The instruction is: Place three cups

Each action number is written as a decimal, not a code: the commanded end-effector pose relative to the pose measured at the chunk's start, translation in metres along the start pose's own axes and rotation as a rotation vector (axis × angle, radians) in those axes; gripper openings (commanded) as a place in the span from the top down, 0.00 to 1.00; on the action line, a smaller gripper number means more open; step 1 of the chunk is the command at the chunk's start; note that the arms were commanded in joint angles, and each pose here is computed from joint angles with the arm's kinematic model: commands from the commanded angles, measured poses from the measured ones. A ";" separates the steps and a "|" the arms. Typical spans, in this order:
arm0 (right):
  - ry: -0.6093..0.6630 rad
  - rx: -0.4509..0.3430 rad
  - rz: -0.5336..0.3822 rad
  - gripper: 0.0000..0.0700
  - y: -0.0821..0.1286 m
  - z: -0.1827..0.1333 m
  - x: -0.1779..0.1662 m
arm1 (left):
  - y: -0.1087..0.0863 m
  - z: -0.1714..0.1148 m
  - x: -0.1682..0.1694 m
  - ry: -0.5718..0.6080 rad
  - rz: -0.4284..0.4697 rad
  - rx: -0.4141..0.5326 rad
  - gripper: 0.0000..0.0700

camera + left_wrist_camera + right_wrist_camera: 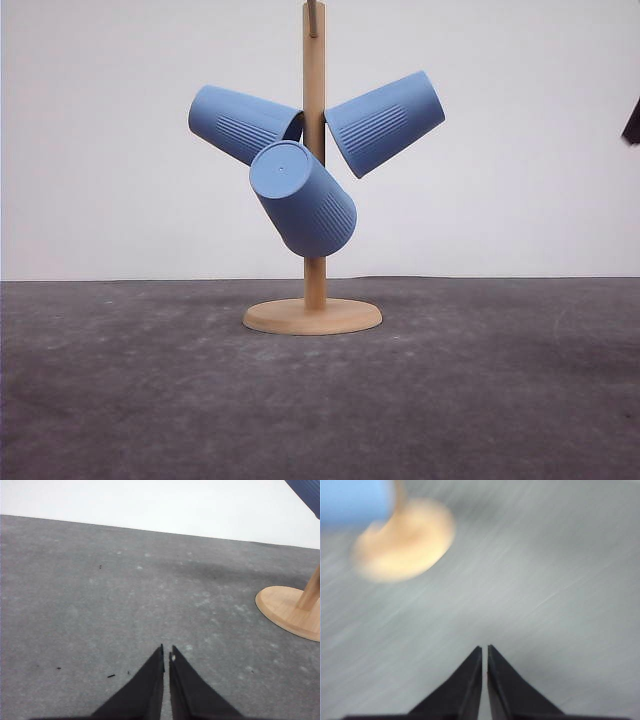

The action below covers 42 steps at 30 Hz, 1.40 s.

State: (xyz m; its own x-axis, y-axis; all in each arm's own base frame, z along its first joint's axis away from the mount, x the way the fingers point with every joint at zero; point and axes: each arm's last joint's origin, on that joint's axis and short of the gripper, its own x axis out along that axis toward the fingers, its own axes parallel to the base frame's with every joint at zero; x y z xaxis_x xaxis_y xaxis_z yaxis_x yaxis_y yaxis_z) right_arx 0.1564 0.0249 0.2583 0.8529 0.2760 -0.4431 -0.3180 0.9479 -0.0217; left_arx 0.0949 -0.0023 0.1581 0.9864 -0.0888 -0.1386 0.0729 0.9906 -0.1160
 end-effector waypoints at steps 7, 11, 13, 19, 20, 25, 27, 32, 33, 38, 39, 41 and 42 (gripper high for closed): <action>-0.233 0.043 -0.268 0.98 0.001 -0.090 -0.010 | 0.001 -0.005 0.002 0.008 0.000 0.006 1.00; -0.289 0.097 -0.334 0.98 0.000 -0.112 -0.010 | 0.001 -0.005 0.002 0.008 0.001 0.006 1.00; -0.315 0.109 -0.340 0.98 0.000 -0.117 -0.010 | 0.001 -0.005 0.002 0.008 0.000 0.006 1.00; -0.321 0.123 -0.341 0.98 0.001 -0.122 -0.011 | 0.001 -0.005 0.002 0.008 0.001 0.006 1.00; -0.321 0.130 -0.340 0.98 0.001 -0.122 -0.011 | 0.001 -0.005 0.002 0.008 0.001 0.006 1.00; -0.332 0.160 -0.331 0.98 0.001 -0.122 -0.011 | 0.001 -0.005 0.002 0.008 0.001 0.006 1.00; -0.332 0.160 -0.331 0.98 0.001 -0.122 -0.011 | 0.001 -0.005 0.002 0.008 0.000 0.006 1.00; -0.332 0.160 -0.331 0.98 0.001 -0.122 -0.011 | 0.001 -0.005 0.002 0.008 0.001 0.006 1.00; -0.332 0.160 -0.331 0.98 0.001 -0.122 -0.011 | 0.001 -0.005 0.002 0.008 0.001 0.006 1.00; -0.332 0.160 -0.331 0.98 0.001 -0.122 -0.011 | 0.001 -0.005 0.002 0.008 0.001 0.006 1.00; -0.332 0.160 -0.331 0.98 0.001 -0.122 -0.011 | 0.001 -0.005 0.002 0.008 0.001 0.006 1.00; -0.333 0.161 -0.331 0.98 0.001 -0.122 -0.011 | 0.001 -0.005 0.002 0.008 0.001 0.006 1.00; -0.333 0.160 -0.331 0.98 0.001 -0.122 -0.011 | 0.001 -0.005 0.002 0.008 0.001 0.006 1.00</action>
State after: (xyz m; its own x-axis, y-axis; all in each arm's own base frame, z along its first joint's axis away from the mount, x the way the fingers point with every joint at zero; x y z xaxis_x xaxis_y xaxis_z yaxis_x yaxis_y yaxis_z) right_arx 0.0960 0.0033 0.1545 0.9906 -0.0337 -0.1323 0.0368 0.9991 0.0211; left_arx 0.0949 -0.0023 0.1581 0.9864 -0.0888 -0.1384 0.0729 0.9906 -0.1160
